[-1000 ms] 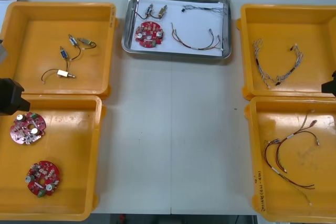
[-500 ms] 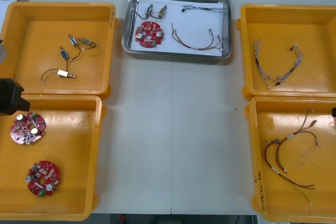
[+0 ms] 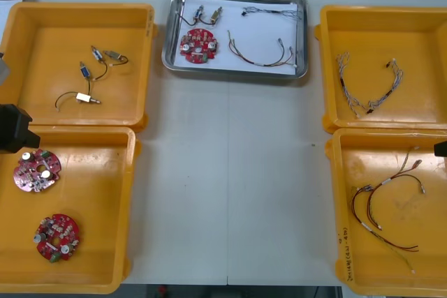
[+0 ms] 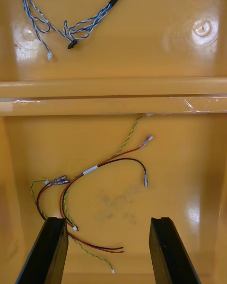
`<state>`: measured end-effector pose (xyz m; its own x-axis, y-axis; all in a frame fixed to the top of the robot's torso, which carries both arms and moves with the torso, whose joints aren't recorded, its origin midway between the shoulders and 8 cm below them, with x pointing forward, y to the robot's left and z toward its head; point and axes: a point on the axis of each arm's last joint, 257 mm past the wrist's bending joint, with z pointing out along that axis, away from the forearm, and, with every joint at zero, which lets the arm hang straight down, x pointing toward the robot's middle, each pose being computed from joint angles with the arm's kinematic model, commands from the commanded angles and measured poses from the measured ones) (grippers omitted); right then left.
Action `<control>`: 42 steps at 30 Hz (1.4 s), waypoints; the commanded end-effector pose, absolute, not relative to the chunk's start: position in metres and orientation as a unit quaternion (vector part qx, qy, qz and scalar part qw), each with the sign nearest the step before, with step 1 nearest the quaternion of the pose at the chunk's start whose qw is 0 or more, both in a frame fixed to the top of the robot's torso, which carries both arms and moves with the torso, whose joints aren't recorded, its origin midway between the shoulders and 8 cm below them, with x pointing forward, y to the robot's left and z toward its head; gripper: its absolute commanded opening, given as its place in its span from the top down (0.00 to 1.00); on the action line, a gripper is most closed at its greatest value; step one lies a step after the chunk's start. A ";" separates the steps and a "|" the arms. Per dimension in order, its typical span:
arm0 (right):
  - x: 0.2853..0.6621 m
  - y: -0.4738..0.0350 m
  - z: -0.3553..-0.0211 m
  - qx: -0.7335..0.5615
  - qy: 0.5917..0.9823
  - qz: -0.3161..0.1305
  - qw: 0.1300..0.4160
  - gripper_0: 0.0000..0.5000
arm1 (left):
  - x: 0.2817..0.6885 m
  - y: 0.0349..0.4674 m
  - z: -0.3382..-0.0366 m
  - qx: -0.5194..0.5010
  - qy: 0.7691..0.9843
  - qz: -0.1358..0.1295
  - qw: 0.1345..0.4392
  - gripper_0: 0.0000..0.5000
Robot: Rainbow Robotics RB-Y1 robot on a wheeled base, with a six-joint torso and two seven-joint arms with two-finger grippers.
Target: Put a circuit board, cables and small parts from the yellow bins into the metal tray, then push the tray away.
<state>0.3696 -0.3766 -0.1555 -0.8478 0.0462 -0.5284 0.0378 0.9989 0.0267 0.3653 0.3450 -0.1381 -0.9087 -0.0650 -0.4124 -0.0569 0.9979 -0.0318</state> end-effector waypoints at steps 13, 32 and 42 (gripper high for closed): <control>0.364 -0.381 -0.152 -0.015 0.962 -0.019 0.272 0.00 | 0.362 0.363 -0.128 0.000 0.976 0.024 0.219 0.00; 0.364 -0.381 -0.152 -0.015 0.962 -0.019 0.272 0.00 | 0.362 0.363 -0.128 0.000 0.976 0.024 0.219 0.00; 0.364 -0.381 -0.152 -0.015 0.962 -0.019 0.272 0.00 | 0.362 0.363 -0.128 0.000 0.976 0.024 0.219 0.00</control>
